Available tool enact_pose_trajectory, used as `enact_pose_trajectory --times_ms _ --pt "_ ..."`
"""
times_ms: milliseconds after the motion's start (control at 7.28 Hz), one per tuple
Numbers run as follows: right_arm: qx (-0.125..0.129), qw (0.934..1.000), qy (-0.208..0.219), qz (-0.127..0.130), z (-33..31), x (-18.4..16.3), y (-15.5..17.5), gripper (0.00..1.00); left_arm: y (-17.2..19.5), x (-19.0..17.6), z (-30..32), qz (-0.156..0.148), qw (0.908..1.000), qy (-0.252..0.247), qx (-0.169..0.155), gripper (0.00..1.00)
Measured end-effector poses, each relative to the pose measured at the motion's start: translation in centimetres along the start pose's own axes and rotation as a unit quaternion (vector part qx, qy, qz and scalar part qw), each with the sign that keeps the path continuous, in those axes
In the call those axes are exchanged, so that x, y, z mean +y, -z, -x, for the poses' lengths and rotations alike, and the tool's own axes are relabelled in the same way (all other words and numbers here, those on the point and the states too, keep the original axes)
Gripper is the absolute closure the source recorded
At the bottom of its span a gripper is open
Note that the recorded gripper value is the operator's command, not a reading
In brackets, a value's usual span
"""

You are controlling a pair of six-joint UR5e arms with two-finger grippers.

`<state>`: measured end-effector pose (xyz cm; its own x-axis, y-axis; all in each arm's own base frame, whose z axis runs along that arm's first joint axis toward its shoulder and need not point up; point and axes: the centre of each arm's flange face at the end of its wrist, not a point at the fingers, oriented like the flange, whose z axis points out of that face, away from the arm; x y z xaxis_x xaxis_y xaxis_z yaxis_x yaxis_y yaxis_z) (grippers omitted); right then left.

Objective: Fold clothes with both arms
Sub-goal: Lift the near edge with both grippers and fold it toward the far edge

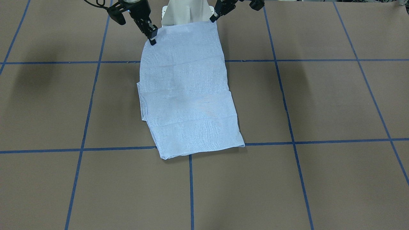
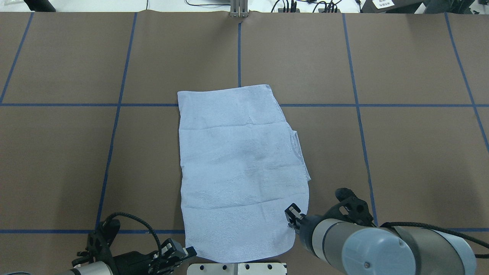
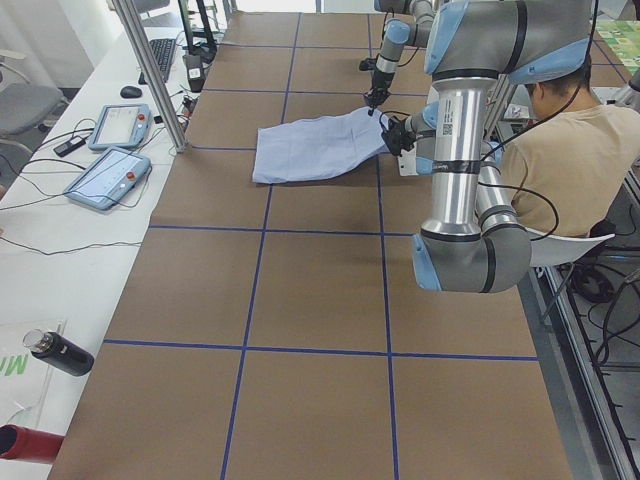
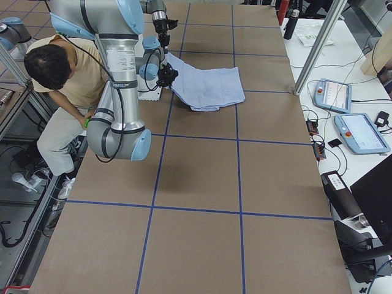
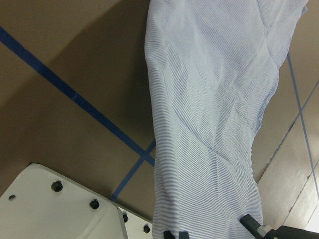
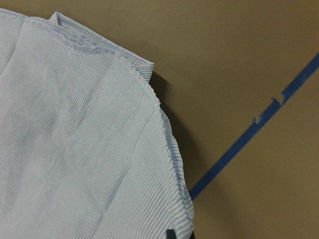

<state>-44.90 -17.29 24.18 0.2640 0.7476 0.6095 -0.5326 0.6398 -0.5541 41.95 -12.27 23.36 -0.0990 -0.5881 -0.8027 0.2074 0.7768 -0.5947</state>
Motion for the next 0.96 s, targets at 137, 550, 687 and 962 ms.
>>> enact_pose_trajectory --times_ms 137,550,687,962 --pt "0.006 0.9999 -0.001 0.011 -0.8 0.8 1.1 1.0 0.7 0.6 -0.3 0.01 0.9999 0.003 0.002 1.0" --pt "0.004 0.9995 -0.008 0.03 -1.1 1.6 3.0 1.0 1.8 1.4 -0.8 0.024 0.9995 0.02 0.005 1.0" --pt "-0.002 0.9996 -0.014 0.024 -0.4 0.8 3.0 1.0 1.7 1.0 -1.0 0.02 0.9996 0.019 0.007 1.0" --pt "-0.005 0.9992 -0.04 0.006 3.5 -1.8 1.3 1.0 1.7 -1.8 -3.5 -0.001 0.9996 -0.002 0.027 1.0"
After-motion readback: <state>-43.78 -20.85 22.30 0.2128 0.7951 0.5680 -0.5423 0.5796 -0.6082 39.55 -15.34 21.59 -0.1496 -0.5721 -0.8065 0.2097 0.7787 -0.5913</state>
